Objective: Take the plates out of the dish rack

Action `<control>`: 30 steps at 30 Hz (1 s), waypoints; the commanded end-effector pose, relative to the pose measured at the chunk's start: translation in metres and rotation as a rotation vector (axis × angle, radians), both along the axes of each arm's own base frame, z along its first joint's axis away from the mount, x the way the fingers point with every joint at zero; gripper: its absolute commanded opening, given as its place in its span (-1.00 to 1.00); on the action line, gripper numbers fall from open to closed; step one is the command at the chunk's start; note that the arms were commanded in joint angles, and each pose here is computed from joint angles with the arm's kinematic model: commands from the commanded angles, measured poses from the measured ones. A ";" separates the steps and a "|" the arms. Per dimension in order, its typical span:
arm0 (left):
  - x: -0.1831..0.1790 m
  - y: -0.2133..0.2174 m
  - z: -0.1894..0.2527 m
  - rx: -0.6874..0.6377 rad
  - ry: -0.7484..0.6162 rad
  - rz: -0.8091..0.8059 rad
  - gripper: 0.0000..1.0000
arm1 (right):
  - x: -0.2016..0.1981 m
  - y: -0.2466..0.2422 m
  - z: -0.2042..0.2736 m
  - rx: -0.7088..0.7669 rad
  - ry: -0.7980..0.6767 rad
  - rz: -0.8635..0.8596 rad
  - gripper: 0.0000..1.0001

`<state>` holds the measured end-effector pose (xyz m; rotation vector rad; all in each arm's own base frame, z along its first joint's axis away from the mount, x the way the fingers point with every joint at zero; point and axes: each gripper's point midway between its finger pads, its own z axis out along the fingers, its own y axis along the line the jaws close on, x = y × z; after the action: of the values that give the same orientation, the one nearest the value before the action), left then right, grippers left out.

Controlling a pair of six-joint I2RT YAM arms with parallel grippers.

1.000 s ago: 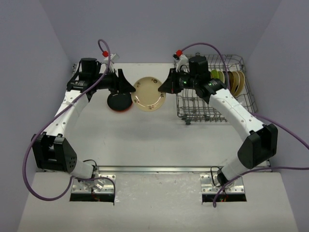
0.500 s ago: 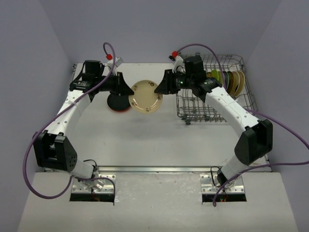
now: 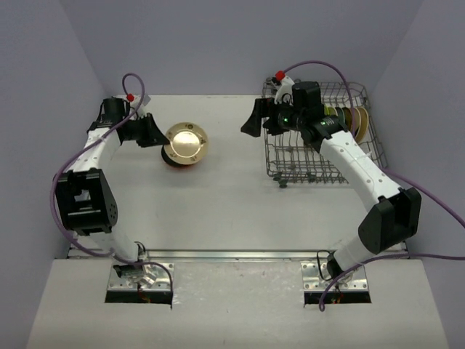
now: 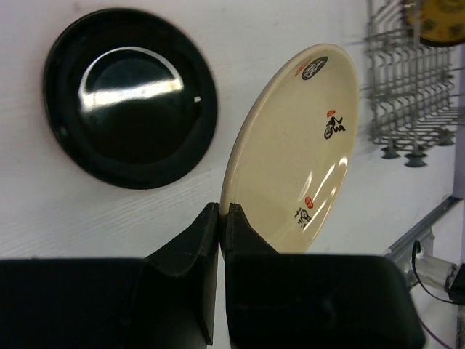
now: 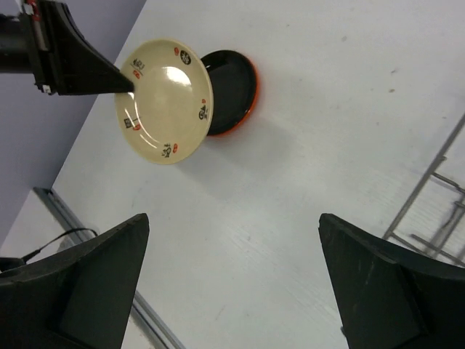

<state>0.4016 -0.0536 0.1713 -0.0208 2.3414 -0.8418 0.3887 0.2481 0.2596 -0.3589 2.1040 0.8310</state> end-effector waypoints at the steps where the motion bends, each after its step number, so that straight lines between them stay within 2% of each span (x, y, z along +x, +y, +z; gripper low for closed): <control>1: 0.010 0.025 -0.037 0.065 0.100 0.054 -1.00 | 0.005 -0.026 0.017 -0.004 -0.063 -0.061 0.98; 7: 0.027 0.042 -0.066 0.109 0.143 0.121 -1.00 | 0.002 -0.028 0.014 0.002 -0.050 -0.057 0.98; 20: 0.058 0.067 -0.075 0.122 0.144 0.181 -0.99 | -0.001 -0.026 0.011 0.004 -0.043 -0.040 0.98; 27: 0.059 0.070 -0.080 0.131 0.150 0.184 -0.53 | 0.000 -0.025 0.010 0.005 -0.038 -0.037 0.98; 30: 0.060 0.072 -0.078 0.146 0.140 0.189 -0.23 | 0.001 -0.025 0.009 0.004 -0.033 -0.038 0.98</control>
<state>0.4452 0.0092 0.0766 -0.2692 2.5452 -0.6289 0.3884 0.2207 0.2544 -0.3023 2.1253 0.7954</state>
